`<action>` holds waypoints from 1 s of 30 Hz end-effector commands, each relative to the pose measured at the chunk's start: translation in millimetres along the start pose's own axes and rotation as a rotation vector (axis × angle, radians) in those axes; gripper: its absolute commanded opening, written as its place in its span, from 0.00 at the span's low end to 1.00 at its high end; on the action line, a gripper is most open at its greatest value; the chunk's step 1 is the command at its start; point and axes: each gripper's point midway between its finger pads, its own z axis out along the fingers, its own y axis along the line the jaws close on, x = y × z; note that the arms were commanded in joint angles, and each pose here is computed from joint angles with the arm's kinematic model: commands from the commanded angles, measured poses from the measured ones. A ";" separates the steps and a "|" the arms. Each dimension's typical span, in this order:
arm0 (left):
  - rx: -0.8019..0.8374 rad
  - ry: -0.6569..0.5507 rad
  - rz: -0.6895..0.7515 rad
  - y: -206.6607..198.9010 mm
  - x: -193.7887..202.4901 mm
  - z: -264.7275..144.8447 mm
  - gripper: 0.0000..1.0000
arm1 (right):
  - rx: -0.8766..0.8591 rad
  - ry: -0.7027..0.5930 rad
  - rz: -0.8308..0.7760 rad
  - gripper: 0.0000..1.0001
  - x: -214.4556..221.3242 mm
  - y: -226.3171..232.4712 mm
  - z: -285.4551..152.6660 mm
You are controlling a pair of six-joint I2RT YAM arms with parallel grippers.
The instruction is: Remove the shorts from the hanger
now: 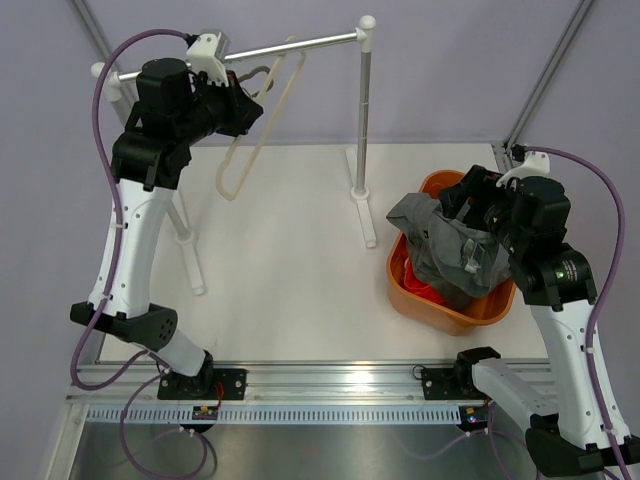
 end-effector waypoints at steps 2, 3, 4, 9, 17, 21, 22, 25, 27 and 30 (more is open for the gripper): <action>-0.002 -0.134 0.041 0.0 -42.1 0.8 0.00 | -0.076 -0.061 -0.014 0.79 -21.1 16.9 -3.2; -0.023 -0.138 0.042 4.9 -44.0 5.7 0.00 | -0.077 -0.057 -0.017 0.79 -20.5 17.0 -1.7; -0.035 -0.139 0.040 7.6 -44.9 8.1 0.00 | -0.079 -0.058 -0.017 0.79 -21.1 17.6 -1.5; -0.088 -0.159 0.040 21.1 -49.6 23.1 0.00 | -0.087 -0.061 -0.023 0.79 -24.1 19.8 0.1; -0.134 -0.249 0.049 31.8 -75.1 37.9 0.00 | -0.083 -0.076 -0.033 0.79 -30.7 20.7 -0.8; -0.166 -0.253 0.056 41.4 -75.4 48.4 0.00 | -0.080 -0.073 -0.034 0.79 -29.3 19.6 0.7; -0.169 -0.254 0.062 42.7 -75.5 50.0 0.00 | -0.079 -0.075 -0.035 0.79 -29.8 19.5 0.7; -0.185 -0.249 0.068 47.5 -73.2 55.0 0.00 | -0.079 -0.070 -0.038 0.79 -29.4 19.5 2.2; -0.199 -0.245 0.071 51.0 -71.5 57.5 0.00 | -0.082 -0.071 -0.043 0.79 -30.1 20.4 2.7; -0.214 -0.233 0.073 56.1 -67.2 63.5 0.00 | -0.081 -0.071 -0.046 0.79 -31.4 20.3 3.2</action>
